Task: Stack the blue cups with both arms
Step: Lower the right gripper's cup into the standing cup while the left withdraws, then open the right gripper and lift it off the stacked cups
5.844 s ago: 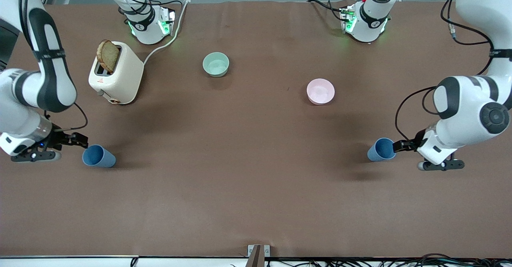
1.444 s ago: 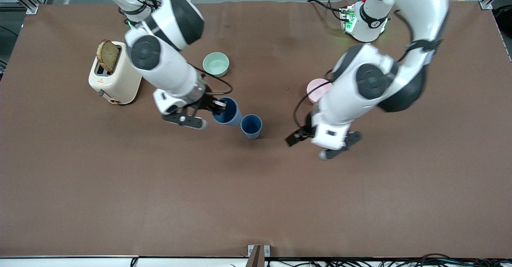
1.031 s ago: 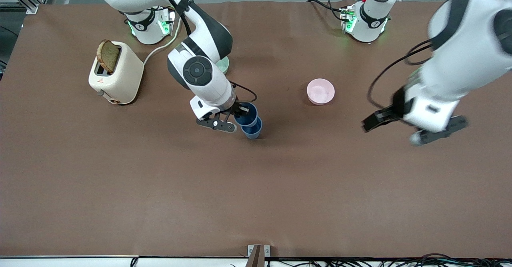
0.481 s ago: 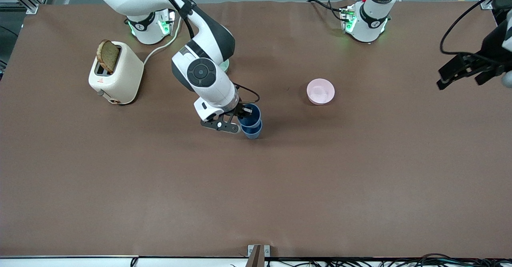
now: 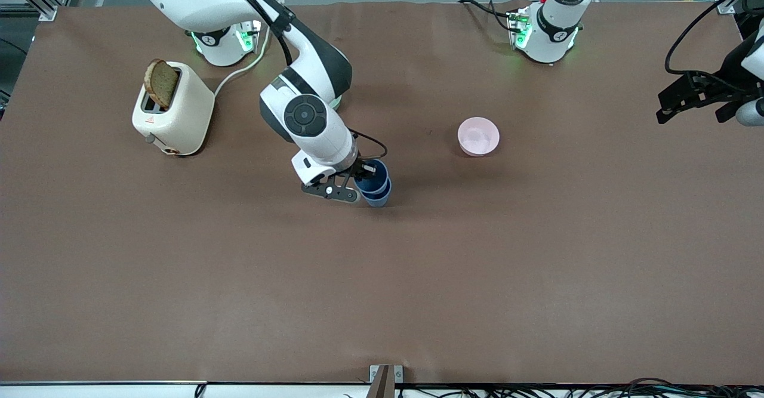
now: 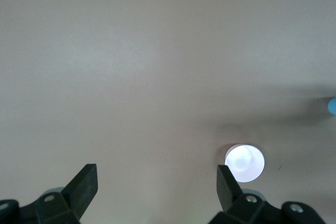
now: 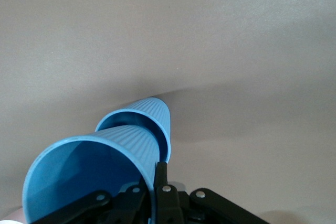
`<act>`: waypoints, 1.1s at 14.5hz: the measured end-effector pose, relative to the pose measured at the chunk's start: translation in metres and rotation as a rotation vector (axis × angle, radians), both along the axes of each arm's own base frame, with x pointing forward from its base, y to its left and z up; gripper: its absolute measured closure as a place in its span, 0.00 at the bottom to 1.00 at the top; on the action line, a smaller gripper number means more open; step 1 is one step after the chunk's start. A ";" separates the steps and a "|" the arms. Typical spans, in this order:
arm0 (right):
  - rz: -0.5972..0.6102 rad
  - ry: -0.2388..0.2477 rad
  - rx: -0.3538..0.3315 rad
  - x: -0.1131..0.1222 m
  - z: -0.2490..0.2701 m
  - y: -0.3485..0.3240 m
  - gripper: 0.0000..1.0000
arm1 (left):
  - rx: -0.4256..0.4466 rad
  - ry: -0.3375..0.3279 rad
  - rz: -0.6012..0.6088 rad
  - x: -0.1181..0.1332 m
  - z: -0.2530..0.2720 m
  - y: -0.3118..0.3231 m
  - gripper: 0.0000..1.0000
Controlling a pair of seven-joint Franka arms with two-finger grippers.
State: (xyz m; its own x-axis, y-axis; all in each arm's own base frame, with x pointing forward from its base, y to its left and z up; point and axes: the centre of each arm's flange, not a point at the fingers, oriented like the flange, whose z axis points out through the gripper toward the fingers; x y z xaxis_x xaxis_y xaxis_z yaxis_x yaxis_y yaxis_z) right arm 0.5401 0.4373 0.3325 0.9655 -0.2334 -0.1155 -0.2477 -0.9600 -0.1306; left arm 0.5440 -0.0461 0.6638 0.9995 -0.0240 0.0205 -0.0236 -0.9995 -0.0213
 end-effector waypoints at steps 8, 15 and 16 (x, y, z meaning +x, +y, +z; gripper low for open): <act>0.004 0.013 0.000 -0.002 -0.007 0.003 0.81 | 0.012 0.010 -0.018 -0.024 0.000 -0.009 0.00; -0.043 -0.096 -0.054 0.032 0.085 -0.046 0.19 | 0.013 0.017 -0.017 -0.024 -0.005 -0.009 0.00; -0.051 -0.137 -0.130 0.040 0.112 -0.075 0.07 | 0.013 0.017 -0.018 -0.024 -0.005 -0.009 0.00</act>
